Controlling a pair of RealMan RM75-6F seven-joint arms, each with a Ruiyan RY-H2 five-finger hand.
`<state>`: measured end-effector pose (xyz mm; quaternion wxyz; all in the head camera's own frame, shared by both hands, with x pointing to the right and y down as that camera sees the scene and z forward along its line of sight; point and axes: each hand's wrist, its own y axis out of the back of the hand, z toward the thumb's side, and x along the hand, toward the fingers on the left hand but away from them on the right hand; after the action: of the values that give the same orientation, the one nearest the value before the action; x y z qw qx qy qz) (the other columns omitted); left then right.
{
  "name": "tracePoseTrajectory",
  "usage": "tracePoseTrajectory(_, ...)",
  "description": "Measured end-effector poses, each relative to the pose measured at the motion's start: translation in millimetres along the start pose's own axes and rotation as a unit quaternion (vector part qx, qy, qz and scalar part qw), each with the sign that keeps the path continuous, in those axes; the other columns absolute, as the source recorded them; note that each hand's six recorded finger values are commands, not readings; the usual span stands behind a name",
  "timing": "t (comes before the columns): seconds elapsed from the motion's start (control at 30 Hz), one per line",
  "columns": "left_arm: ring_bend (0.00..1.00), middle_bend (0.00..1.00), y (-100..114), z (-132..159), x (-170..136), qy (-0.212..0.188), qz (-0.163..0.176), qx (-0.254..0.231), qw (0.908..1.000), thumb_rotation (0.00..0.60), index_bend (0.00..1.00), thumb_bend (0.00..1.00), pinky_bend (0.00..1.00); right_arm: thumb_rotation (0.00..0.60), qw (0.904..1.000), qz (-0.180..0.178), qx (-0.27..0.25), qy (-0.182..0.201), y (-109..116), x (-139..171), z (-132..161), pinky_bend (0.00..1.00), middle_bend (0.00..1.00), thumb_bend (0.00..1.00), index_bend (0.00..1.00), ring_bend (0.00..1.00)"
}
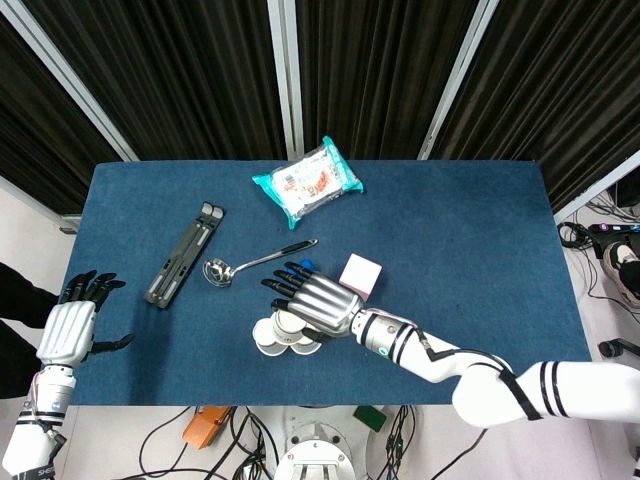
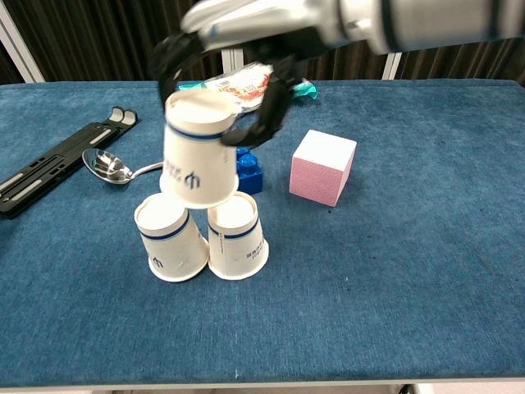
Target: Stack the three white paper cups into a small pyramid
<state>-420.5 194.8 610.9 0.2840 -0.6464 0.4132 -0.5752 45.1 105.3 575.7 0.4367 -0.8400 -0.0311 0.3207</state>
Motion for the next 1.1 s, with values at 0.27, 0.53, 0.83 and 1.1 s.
tracePoseTrajectory(0.27, 0.06, 0.14, -1.4, -6.9, 1.7, 0.009, -0.001, -0.005, 0.9999, 0.600, 0.22, 0.12, 0.00, 0.600, 0.9992, 0.032, 0.023, -0.001, -9.7, -32.9, 20.3, 0.00, 0.10, 0.56, 0.31, 0.00)
tracePoseTrajectory(0.53, 0.06, 0.14, -4.0, -9.1, 2.3, 0.012, -0.005, -0.008, 0.9999, 0.600, 0.22, 0.12, 0.00, 0.600, 0.9988, 0.038, 0.030, -0.006, -13.0, -37.9, 23.5, 0.00, 0.10, 0.57, 0.11, 0.00)
tracePoseTrajectory(0.83, 0.06, 0.14, 2.2, -10.5, 2.7, 0.012, 0.001, -0.003, 0.9999, 0.600, 0.22, 0.12, 0.00, 0.600, 0.9991, 0.000, 0.036, -0.021, 7.7, -14.4, 13.2, 0.00, 0.09, 0.57, 0.01, 0.00)
tracePoseTrajectory(1.1, 0.06, 0.14, 11.7, -20.4, 1.6, 0.019, 0.014, 0.015, 0.9996, 0.600, 0.22, 0.12, 0.00, 0.600, 0.9854, -0.078, 0.056, -0.140, 19.8, 65.0, -56.5, 0.00, 0.06, 0.47, 0.00, 0.00)
